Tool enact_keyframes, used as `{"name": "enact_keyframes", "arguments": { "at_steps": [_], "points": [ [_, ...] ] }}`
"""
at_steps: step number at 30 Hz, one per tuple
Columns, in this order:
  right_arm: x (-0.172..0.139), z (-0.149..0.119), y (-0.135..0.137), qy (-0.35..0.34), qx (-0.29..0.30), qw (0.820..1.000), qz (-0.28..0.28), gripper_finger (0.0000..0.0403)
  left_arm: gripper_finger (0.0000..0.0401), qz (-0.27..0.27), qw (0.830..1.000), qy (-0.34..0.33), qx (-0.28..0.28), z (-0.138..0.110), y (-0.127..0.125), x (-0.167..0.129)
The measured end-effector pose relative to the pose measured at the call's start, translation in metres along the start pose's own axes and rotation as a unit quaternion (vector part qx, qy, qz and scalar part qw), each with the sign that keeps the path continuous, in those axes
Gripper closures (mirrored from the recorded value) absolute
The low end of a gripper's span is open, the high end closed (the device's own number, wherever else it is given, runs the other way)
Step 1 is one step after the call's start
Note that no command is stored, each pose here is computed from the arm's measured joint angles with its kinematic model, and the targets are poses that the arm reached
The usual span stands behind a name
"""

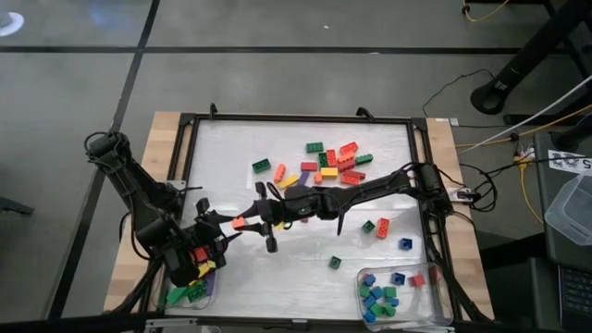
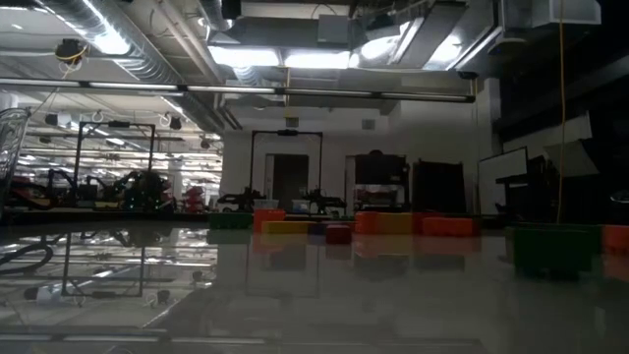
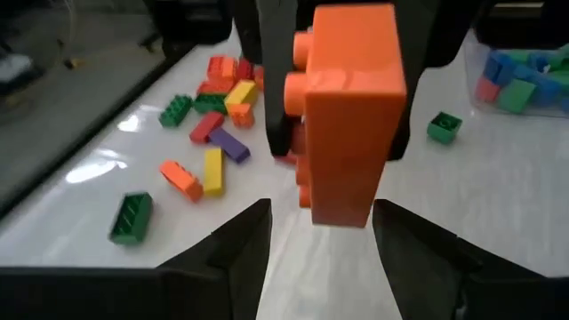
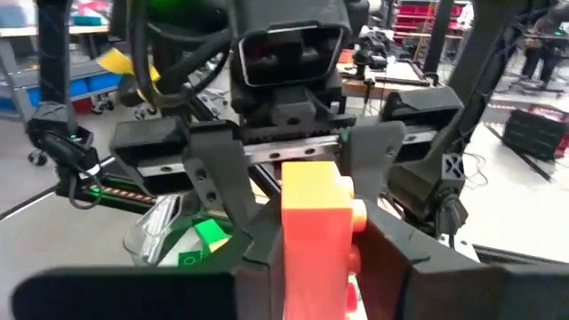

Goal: Sort blocks by size
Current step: Put the large orange game piece into the left transparent bin

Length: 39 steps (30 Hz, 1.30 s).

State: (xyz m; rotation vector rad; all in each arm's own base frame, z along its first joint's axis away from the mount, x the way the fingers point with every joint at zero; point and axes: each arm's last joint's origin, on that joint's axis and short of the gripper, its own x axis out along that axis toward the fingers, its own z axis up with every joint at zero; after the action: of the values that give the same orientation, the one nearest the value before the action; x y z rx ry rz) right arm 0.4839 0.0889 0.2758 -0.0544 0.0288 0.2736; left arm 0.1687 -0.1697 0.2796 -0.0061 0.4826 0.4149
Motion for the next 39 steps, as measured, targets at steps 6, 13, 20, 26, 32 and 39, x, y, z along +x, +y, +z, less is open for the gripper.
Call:
{"name": "enact_keyframes", "arguments": {
  "at_steps": [6, 13, 20, 26, 32, 39],
  "points": [
    [0.0, 0.0, 0.001, -0.001, -0.003, 1.0, 0.01, 0.029, 0.0217, -0.006, 1.0, -0.016, 0.005, 0.003, -0.003, 0.0],
    [0.0, 0.0, 0.001, -0.002, -0.023, 1.0, 0.01, 0.031, 0.0217, -0.009, 0.999, -0.027, 0.015, 0.01, -0.006, 0.006],
    [0.0, 0.0, 0.001, -0.002, -0.023, 1.0, 0.01, 0.0267, 0.0284, -0.013, 0.999, -0.007, 0.038, 0.013, -0.004, 0.013],
    [0.0, 0.0, 0.001, -0.002, -0.023, 1.0, 0.013, 0.0261, 0.0328, -0.012, 0.999, -0.003, 0.052, 0.013, -0.003, 0.014],
    [-0.006, 0.006, 0.002, 0.023, -0.021, 0.999, 0.016, 0.0259, 0.0328, -0.05, 0.996, 0.05, 0.061, 0.009, -0.003, 0.014],
    [-0.032, 0.021, -0.002, 0.139, -0.017, 0.99, -0.033, 0.0259, 0.0328, -0.092, 0.973, 0.209, 0.043, 0.004, 0.008, 0.001]
  ]
}}
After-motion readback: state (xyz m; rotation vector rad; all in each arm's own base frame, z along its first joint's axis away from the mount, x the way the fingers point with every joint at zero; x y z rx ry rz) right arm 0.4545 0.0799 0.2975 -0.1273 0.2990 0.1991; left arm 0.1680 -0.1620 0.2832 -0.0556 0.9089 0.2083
